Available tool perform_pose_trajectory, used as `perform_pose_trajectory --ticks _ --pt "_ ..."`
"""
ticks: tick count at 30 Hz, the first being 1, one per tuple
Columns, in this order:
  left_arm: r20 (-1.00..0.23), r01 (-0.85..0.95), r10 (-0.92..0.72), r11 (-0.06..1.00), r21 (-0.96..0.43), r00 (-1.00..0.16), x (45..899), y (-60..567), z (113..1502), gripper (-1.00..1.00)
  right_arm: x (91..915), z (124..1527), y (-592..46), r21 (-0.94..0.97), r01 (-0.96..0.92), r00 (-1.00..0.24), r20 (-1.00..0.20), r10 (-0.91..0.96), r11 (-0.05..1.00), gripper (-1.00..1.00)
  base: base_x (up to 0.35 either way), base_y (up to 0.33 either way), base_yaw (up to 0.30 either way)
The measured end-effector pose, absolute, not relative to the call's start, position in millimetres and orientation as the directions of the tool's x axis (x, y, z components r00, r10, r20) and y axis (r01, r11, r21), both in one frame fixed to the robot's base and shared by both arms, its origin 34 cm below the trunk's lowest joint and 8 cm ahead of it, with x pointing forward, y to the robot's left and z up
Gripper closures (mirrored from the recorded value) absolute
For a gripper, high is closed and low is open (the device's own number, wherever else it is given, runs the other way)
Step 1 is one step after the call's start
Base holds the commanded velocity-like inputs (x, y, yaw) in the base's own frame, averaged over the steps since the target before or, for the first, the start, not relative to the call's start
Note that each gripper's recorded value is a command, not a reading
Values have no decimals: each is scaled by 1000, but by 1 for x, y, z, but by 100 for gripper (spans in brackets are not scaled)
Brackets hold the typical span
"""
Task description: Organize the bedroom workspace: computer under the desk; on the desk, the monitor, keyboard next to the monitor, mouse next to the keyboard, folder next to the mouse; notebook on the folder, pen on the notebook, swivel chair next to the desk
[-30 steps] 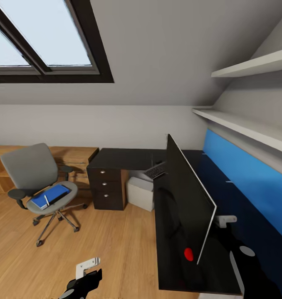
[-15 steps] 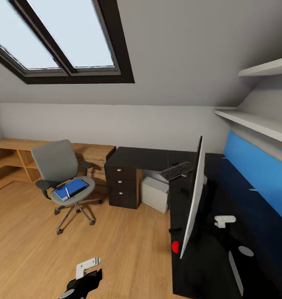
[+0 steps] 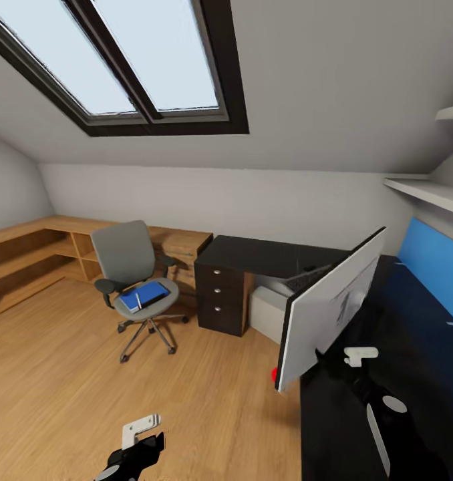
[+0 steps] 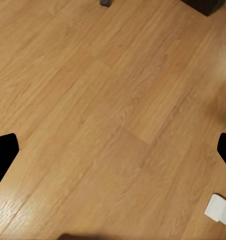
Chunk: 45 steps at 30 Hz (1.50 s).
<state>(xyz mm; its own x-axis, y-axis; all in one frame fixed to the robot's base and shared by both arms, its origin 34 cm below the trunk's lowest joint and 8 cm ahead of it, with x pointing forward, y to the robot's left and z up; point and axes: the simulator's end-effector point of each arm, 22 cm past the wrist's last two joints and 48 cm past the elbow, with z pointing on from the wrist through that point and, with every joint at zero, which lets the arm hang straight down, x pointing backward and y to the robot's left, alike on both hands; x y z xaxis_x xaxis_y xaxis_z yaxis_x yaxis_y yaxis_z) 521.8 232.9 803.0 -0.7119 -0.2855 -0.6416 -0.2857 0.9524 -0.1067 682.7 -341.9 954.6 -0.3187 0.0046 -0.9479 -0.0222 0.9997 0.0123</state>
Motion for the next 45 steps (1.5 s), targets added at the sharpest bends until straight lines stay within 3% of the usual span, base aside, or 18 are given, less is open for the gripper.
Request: perform_pose_trajectory --ticks 19,36,45 --pt "-651 -287 -288 952 -111 -702 524 234 805 -100 683 955 -342 12 -23 -319 -948 4 1000 -100 98 28 221" --pt "-663 -282 -288 952 -120 -691 528 232 812 -100 683 963 -344 6 -22 -305 -952 -1 1000 -100 1 0 -195" --pt "-728 -273 -296 949 -154 -619 551 233 853 -100 683 968 -344 4 -21 -296 -955 -3 1000 -100 0 0 -232"
